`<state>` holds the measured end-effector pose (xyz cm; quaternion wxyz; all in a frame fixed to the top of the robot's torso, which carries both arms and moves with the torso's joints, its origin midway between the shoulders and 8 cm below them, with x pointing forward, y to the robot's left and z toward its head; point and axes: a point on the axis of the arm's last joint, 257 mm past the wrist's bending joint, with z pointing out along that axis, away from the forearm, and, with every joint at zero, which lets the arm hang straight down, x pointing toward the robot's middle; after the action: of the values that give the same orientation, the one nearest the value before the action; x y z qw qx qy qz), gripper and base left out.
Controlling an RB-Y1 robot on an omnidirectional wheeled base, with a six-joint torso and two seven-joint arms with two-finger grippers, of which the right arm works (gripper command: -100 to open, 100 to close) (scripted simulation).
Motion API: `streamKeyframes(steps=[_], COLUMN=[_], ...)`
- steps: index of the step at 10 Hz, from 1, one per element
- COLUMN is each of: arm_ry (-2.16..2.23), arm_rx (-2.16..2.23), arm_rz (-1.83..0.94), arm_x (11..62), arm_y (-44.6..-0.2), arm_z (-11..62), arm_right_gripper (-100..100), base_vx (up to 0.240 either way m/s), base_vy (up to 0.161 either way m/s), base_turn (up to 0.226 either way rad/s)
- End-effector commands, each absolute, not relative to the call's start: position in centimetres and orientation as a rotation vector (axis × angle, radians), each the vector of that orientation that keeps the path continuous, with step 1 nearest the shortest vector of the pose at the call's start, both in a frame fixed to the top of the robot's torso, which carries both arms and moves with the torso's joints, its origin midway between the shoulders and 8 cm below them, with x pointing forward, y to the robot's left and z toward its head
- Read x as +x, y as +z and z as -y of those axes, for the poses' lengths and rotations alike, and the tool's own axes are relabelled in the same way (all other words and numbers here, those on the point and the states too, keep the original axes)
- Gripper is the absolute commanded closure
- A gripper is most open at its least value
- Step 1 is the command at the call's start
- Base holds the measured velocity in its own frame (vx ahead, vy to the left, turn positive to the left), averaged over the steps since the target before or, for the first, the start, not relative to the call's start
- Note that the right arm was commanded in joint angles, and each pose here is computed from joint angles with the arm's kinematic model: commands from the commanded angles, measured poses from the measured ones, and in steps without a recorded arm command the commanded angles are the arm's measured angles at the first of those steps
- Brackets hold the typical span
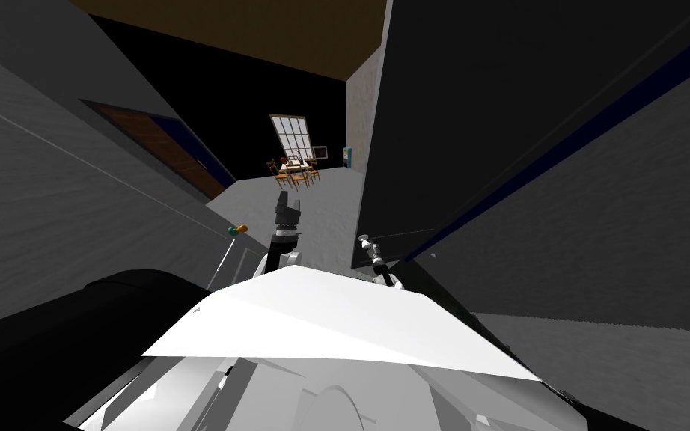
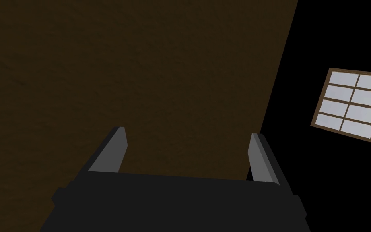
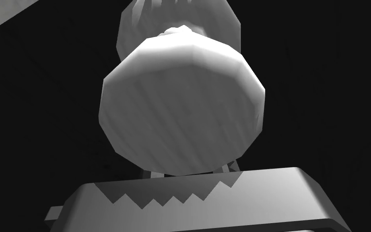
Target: Push the door open
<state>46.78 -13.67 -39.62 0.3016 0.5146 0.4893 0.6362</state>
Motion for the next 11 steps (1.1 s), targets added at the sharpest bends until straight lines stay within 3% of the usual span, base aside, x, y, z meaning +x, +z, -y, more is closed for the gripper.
streamKeyframes(steps=[1, 11], arm_ry=[1.727, 1.852], arm_rx=[1.341, 1.513], arm_rz=[-1.273, -1.172], arm_x=[47.62, 47.8], arm_y=[-38.47, -38.57], arm_z=[13.07, 12.61], arm_right_gripper=[100, 100], base_vx=[0.012, 0.03], base_vy=[0.011, 0.027], base_turn=[-0.003, -0.034])
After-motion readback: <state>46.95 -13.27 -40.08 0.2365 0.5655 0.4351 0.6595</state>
